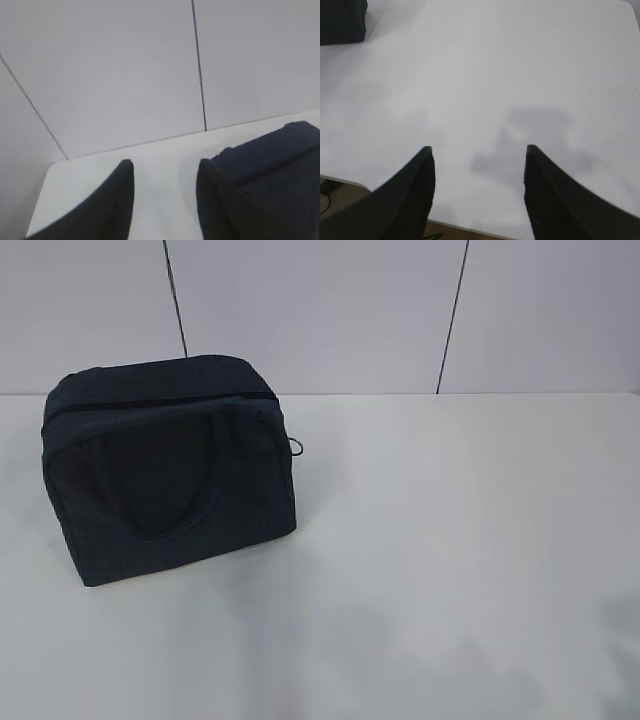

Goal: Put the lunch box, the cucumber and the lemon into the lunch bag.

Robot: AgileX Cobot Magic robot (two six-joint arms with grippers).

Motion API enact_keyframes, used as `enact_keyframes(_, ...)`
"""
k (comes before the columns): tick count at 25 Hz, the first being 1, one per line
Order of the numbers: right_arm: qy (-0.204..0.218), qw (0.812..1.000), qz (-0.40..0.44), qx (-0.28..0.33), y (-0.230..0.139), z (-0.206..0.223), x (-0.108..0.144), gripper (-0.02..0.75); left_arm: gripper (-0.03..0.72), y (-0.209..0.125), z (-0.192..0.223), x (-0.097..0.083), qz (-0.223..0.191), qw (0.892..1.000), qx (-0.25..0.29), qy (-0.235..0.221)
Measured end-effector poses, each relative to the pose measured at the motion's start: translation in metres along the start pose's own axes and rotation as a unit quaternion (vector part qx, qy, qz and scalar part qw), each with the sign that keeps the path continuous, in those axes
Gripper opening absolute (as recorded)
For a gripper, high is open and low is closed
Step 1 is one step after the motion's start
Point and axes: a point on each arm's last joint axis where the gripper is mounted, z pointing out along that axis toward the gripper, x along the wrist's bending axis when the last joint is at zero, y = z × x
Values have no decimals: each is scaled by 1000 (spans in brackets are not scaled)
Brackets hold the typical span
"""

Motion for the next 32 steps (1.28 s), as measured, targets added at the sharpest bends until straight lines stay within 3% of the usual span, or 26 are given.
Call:
enact_keyframes(8, 0, 1000, 0, 0, 0, 0, 0, 437, 269, -39, -78, 16, -41, 997, 70, 18)
enact_keyframes(14, 0, 1000, 0, 0, 0, 0, 0, 436, 265, -84, -117, 6, -23, 993, 100, -56)
enact_keyframes(17, 0, 1000, 0, 0, 0, 0, 0, 437, 265, -102, -129, 5, -23, 992, 106, -72)
enact_keyframes(23, 0, 1000, 0, 0, 0, 0, 0, 436, 270, -139, -138, -3, -40, 988, 111, -100)
enact_keyframes(32, -3, 1000, -1, 1, 0, 0, -1, 436, 268, -148, -132, -5, -29, 985, 135, -105)
